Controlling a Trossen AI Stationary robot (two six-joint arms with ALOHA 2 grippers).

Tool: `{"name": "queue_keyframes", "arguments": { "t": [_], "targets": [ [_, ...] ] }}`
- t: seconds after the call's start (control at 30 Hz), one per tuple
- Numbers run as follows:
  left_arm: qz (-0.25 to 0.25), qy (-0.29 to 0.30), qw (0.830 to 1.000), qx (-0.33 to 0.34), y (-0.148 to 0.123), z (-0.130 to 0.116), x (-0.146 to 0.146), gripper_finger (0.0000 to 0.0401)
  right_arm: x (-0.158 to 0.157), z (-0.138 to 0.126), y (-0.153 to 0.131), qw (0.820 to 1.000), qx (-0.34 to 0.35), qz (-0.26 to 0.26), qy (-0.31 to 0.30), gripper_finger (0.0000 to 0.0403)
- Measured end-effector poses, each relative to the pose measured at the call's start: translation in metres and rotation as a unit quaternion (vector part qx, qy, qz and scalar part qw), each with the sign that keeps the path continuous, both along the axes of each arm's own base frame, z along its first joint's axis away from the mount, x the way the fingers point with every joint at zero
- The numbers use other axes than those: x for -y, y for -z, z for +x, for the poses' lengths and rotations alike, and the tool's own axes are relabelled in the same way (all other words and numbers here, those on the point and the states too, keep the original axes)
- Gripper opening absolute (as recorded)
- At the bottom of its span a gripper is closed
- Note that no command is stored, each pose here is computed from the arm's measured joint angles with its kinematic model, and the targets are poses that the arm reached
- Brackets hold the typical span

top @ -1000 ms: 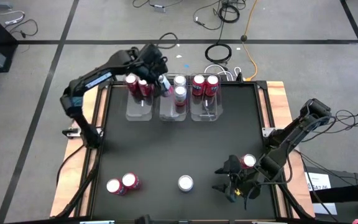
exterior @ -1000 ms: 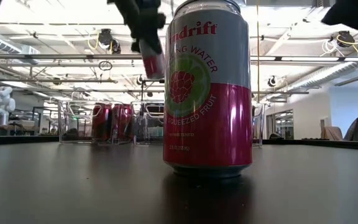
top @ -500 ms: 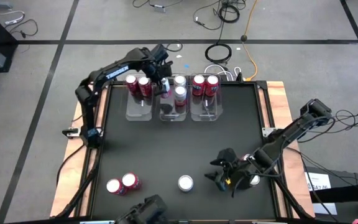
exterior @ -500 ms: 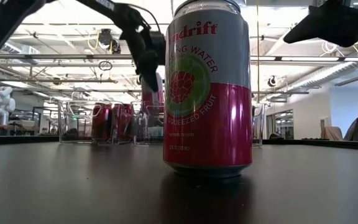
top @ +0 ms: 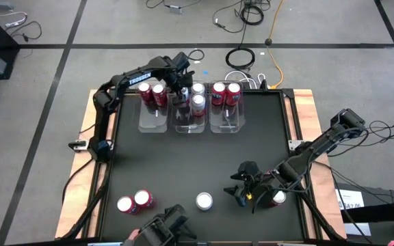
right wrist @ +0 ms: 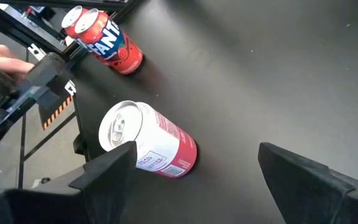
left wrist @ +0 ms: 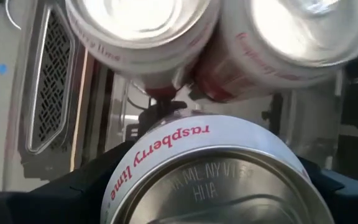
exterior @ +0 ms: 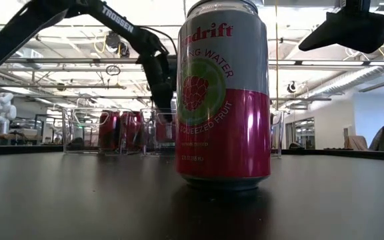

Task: Sort soda cans
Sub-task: Put the pink soda can into the middle transparent bin

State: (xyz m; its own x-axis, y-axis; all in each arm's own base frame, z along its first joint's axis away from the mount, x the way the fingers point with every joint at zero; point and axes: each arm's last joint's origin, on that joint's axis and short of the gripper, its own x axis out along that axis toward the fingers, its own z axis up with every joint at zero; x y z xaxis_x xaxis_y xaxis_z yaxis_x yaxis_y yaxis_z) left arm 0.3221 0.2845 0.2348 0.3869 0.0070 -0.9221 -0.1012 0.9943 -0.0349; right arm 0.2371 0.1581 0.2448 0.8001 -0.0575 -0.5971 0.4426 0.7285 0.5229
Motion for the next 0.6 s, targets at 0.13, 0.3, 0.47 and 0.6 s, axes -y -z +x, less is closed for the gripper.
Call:
{"name": "queue_keyframes", "arguments": {
  "t": [0.13,0.3,0.47,0.6],
  "targets": [
    [0.006,-0.004,1.000,0.004,0.007,0.002,-0.006,0.0318,0.000,0.000,0.000,1.000,-0.001,0.000,0.001,0.0329],
    [0.013,-0.012,1.000,-0.006,0.014,0.004,-0.009,0.0318,0.000,0.000,0.000,1.000,-0.002,-0.001,0.001,0.0329],
    [0.016,-0.012,1.000,-0.005,0.014,0.006,-0.008,0.0322,0.000,0.000,0.000,1.000,-0.002,-0.001,0.001,0.0329],
    [0.027,-0.012,1.000,0.007,0.014,0.008,-0.010,0.0331,0.000,0.000,0.001,1.000,-0.003,-0.002,0.001,0.0329]
  ]
}}
